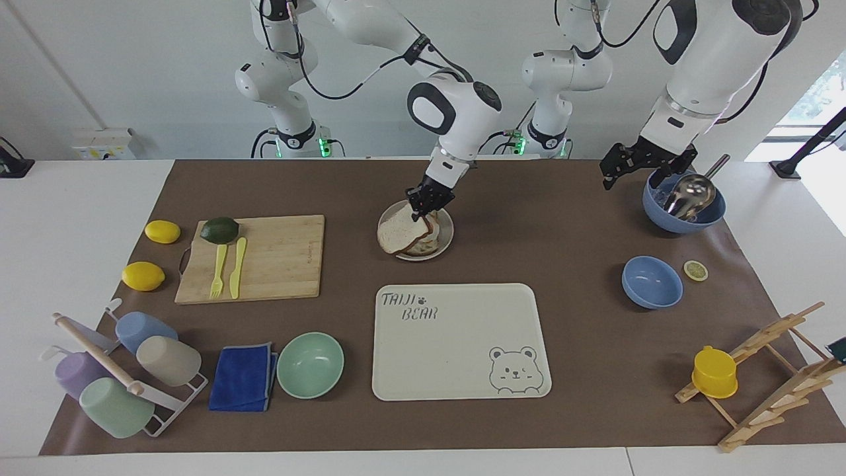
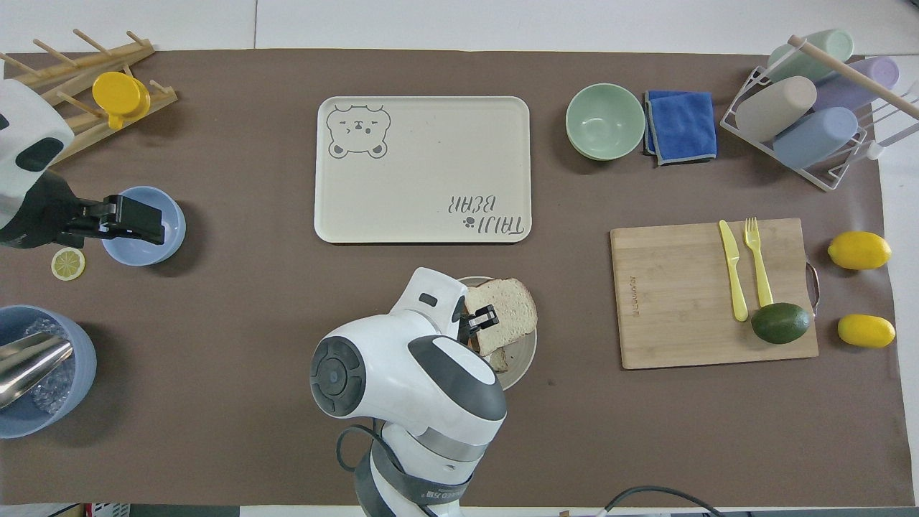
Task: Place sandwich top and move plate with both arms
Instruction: 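Lower the bread slice onto the egg toast and open the right gripper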
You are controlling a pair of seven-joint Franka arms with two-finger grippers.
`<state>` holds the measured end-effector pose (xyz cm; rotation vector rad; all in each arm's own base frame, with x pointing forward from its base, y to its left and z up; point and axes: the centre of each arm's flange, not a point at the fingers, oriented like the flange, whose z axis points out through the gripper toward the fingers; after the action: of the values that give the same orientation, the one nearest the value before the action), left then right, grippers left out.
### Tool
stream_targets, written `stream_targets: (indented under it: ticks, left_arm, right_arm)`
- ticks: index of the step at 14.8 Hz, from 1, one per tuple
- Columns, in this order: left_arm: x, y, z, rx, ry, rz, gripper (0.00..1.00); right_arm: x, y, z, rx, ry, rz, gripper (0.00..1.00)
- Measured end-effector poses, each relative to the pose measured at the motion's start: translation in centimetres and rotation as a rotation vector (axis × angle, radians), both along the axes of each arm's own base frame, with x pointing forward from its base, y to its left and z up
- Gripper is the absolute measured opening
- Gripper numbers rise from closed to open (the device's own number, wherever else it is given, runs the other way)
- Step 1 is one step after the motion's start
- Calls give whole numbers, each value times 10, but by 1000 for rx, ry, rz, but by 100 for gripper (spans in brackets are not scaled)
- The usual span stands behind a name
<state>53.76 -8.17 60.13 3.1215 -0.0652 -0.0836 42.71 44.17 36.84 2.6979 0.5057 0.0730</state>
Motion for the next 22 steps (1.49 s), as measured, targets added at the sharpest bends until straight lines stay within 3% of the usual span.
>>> stream_targets:
  ticks: [12, 17, 22]
  left_arm:
    - [0, 0, 0, 0, 0, 0, 100]
    - [0, 0, 0, 0, 0, 0, 100]
    - [0, 0, 0, 0, 0, 0, 100]
  right_arm:
    - [-8, 8, -2, 14, 9, -1, 11]
    - [-10, 11, -3, 51, 44, -29, 12]
    - [-7, 16, -2, 102, 32, -28, 63]
